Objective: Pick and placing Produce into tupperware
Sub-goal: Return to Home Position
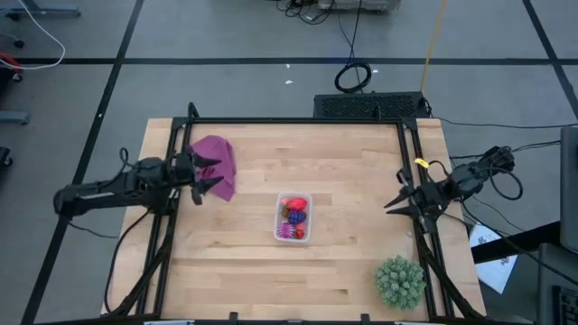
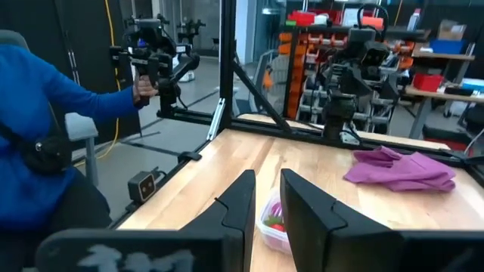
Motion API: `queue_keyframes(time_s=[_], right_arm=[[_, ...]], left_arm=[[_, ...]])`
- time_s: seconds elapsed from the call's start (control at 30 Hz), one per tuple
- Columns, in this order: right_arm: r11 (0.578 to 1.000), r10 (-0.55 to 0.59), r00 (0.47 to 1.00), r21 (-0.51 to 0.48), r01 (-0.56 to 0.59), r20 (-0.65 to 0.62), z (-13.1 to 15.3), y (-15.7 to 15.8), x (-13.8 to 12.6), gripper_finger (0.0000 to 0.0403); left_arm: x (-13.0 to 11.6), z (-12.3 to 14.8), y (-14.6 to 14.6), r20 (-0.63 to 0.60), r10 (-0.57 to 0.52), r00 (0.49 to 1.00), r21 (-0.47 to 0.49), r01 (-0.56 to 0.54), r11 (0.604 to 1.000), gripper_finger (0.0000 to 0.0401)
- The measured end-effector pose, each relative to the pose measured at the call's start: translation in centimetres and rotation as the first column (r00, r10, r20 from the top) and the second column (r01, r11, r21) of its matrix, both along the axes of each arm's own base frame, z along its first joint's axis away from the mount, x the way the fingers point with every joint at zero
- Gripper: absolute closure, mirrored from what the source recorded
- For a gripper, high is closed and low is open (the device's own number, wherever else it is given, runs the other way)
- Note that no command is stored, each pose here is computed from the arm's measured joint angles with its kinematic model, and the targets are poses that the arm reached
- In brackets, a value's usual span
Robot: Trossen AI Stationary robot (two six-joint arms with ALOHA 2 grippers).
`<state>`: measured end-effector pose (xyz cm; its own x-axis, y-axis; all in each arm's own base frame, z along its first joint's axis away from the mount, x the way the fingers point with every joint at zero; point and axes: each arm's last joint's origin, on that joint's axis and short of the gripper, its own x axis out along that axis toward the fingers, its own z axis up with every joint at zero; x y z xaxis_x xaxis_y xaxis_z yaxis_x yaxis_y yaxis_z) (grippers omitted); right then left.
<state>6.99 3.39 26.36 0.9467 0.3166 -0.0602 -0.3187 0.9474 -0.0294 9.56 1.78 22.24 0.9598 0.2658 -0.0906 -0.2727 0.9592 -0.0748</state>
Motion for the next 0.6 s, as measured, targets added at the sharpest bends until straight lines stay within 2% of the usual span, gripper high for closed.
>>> queue_keyframes(time_s=[0.13, 0.27, 0.4, 0.6], right_arm=[[1.000, -0.002, 0.999, 0.026, 0.001, 0.050, -2.1, -0.1, -0.2, 0.0346], [0.998, -0.026, 0.998, 0.064, 0.022, 0.063, -4.0, -0.2, -0.1, 0.0346], [0.992, -0.101, 0.995, 0.083, 0.100, 0.005, -5.7, -0.3, 0.6, 0.0346], [0.975, -0.214, 0.977, 0.063, 0.213, 0.007, -7.2, -0.8, 1.4, 0.0346]], left_arm=[[0.6, -1.6, 0.0, 0.041, -0.076, 0.996, -0.021, 0.077, 0.997, 0.0128], [1.2, -3.5, 0.1, 0.083, -0.074, 0.994, -0.047, 0.078, 0.996, 0.0128], [1.5, -4.6, 0.2, 0.077, -0.067, 0.995, -0.076, 0.073, 0.994, 0.0128], [2.0, -5.3, 0.3, 0.039, -0.047, 0.998, -0.085, 0.050, 0.995, 0.0128]])
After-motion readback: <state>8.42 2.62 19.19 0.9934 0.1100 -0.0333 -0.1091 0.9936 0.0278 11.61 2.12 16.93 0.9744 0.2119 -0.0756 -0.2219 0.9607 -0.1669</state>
